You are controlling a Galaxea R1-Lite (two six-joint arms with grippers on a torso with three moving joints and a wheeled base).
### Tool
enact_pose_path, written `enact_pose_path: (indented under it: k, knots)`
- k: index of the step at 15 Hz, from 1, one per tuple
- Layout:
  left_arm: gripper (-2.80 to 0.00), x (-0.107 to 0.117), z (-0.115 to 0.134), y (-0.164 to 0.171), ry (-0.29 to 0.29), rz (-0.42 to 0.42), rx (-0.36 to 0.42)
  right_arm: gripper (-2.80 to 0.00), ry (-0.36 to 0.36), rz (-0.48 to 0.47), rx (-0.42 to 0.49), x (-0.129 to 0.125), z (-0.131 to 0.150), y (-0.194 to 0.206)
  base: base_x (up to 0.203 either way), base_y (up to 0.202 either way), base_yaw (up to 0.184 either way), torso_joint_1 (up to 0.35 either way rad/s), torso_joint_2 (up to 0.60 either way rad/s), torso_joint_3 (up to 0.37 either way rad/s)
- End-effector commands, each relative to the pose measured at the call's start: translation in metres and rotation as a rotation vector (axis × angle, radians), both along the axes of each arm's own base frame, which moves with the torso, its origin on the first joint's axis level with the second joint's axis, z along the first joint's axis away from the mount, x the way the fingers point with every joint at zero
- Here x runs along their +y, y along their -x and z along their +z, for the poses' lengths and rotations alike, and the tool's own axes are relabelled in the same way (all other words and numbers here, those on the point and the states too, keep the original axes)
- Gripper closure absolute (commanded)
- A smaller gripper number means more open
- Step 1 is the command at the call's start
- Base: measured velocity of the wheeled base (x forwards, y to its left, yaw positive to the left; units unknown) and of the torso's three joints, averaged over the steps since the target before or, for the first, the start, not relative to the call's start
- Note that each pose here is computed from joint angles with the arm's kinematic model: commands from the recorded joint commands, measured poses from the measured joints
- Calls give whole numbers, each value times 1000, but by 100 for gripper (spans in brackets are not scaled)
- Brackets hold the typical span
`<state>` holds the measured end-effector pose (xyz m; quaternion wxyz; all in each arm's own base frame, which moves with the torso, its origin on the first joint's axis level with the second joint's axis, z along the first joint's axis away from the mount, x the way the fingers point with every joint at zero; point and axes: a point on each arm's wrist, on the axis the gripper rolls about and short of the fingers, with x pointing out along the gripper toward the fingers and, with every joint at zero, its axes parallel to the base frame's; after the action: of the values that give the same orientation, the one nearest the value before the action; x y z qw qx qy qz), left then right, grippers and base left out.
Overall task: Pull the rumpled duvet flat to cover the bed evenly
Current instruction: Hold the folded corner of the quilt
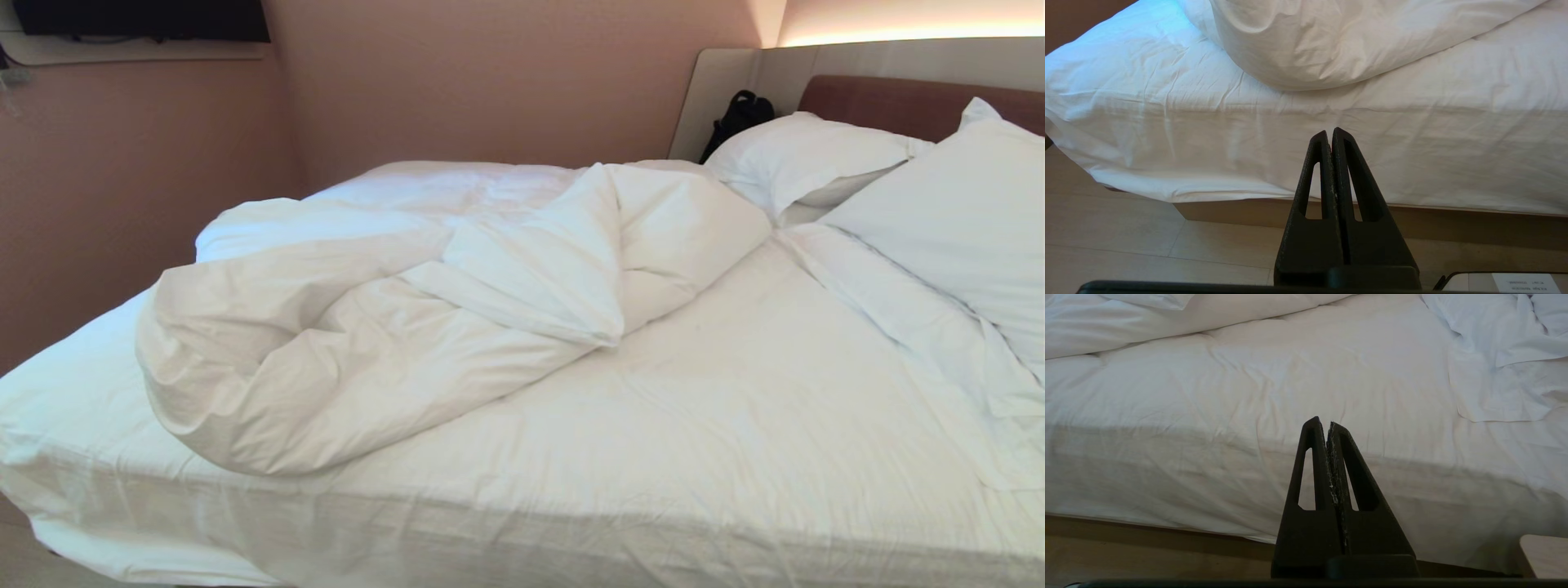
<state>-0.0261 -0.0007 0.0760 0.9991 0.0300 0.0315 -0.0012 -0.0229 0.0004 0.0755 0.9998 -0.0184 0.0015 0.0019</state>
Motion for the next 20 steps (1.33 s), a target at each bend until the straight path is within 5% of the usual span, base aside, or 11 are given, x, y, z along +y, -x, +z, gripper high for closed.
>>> enact_pose_path:
  k: [1, 13, 17, 20]
  knots:
    - [0, 0, 0, 0, 0, 0, 1, 0, 5, 1, 2, 0, 0, 0, 0, 0, 0, 0, 0, 0]
    - [0, 0, 0, 0, 0, 0, 0, 0, 15, 1, 37, 0, 5, 3, 0, 0, 0, 0, 0, 0]
    - [0, 0, 0, 0, 0, 0, 1, 0, -29, 31, 23, 1, 62, 1, 0, 0, 0, 0, 0, 0]
    - [0, 0, 0, 0, -2, 0, 0, 0, -166, 123, 81, 3, 104, -18, 0, 0, 0, 0, 0, 0]
